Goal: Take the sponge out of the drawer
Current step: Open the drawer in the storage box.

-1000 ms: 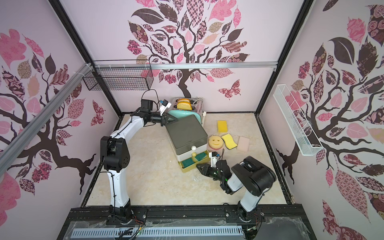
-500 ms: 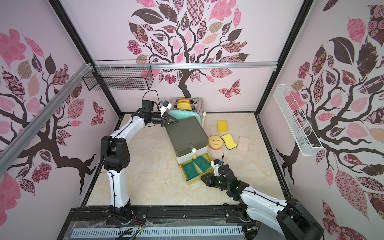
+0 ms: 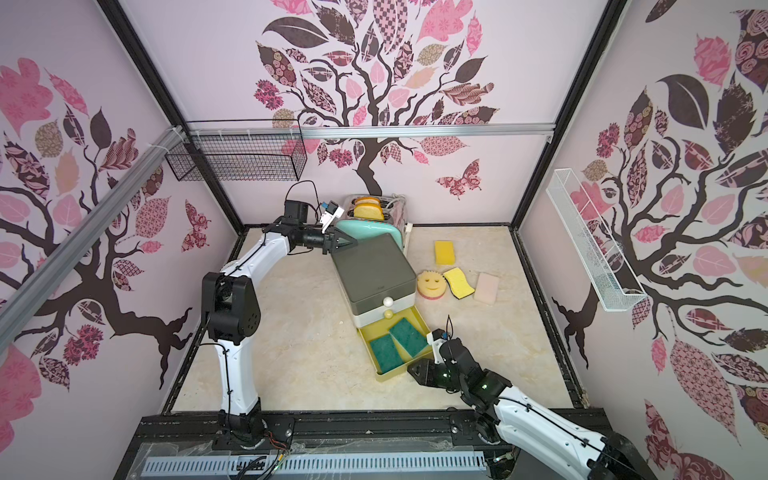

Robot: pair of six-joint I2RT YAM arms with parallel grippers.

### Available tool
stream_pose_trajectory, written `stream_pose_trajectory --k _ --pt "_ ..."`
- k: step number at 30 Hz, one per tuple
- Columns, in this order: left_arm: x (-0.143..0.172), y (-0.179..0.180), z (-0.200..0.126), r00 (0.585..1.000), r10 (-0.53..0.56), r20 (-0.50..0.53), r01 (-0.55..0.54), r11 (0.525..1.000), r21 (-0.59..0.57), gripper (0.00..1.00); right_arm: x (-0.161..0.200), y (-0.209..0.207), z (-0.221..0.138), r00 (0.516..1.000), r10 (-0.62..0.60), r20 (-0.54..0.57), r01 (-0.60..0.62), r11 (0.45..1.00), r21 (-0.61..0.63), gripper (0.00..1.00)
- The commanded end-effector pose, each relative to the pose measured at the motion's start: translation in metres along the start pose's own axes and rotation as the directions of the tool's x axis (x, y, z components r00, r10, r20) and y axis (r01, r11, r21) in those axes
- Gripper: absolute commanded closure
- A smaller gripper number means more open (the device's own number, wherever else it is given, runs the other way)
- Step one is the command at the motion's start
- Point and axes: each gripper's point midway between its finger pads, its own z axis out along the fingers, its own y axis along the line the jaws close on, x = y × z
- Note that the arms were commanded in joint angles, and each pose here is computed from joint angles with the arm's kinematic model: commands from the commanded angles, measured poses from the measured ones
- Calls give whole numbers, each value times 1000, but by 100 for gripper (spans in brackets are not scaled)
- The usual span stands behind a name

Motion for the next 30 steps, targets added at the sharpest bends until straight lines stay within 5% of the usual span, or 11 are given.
stream_pose_trajectory --k 1,14,21,30 --pt "58 40 8 988 -124 -90 116 990 -83 80 14 -12 -3 997 9 -74 -3 997 82 44" --pt "58 40 7 988 -124 -91 116 990 -83 80 -29 55 -35 959 -281 -34 283 943 178 46" --pt "56 36 6 988 -120 -93 113 990 -80 80 -52 69 2 911 -407 -69 412 886 210 46" --pt "56 37 6 989 -120 -89 113 990 -79 80 -58 55 38 902 -423 -82 430 874 226 46"
